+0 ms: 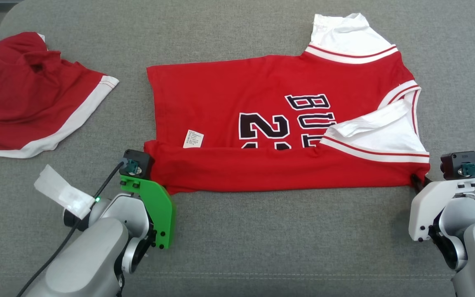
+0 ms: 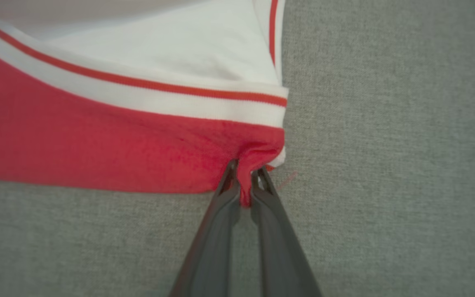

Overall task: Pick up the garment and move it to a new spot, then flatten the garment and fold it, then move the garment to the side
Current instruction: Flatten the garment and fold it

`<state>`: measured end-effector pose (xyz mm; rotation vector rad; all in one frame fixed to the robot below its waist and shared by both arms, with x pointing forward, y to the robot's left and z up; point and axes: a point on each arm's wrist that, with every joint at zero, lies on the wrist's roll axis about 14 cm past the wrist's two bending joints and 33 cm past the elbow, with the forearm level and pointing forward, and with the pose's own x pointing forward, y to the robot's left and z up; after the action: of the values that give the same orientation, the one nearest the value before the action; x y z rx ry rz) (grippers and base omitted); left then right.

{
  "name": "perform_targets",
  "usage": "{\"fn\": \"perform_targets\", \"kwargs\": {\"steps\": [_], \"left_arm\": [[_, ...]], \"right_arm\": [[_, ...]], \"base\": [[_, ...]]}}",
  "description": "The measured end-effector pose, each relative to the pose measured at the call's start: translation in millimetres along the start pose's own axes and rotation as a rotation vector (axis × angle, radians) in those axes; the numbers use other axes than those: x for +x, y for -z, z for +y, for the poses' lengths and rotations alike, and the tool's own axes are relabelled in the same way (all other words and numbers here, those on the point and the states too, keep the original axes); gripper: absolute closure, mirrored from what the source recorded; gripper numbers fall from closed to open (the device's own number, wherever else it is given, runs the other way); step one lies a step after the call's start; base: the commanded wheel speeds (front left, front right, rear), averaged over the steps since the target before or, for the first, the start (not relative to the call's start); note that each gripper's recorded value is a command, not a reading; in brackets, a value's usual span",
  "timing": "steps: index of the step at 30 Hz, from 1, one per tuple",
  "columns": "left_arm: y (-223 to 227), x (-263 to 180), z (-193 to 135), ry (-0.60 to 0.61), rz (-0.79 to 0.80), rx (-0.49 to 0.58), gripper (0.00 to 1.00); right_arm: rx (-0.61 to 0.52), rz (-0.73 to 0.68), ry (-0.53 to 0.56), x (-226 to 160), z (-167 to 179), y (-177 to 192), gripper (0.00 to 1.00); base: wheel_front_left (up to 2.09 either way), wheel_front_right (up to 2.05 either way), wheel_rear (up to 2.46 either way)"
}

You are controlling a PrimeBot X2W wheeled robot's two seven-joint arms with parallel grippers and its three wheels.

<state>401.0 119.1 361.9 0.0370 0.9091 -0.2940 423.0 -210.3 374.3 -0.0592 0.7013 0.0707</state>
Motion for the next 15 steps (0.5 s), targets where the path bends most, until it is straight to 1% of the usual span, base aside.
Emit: {"fn": "perform_targets", "kwargs": {"steps": [3,7,15], "left_arm": [[3,-4,-2,0.009,-0.009,0.017,1.0],[11,-12,0,0.001,-0.011,0.032,1.0],[34,-32,2,0.004,0.036,0.088,1.0]], "right_arm": [[0.01,0.001,0.002,-5,-2,1,1.0],[0.06,0.014,-0.012,-21,0,8,1.0],[0.087,0.049,-0.02,-54,1,24,1.0]], "base": [[0.0,0.0,0.0],[0.0,0.0,0.0],[0.0,0.0,0.0]]}}
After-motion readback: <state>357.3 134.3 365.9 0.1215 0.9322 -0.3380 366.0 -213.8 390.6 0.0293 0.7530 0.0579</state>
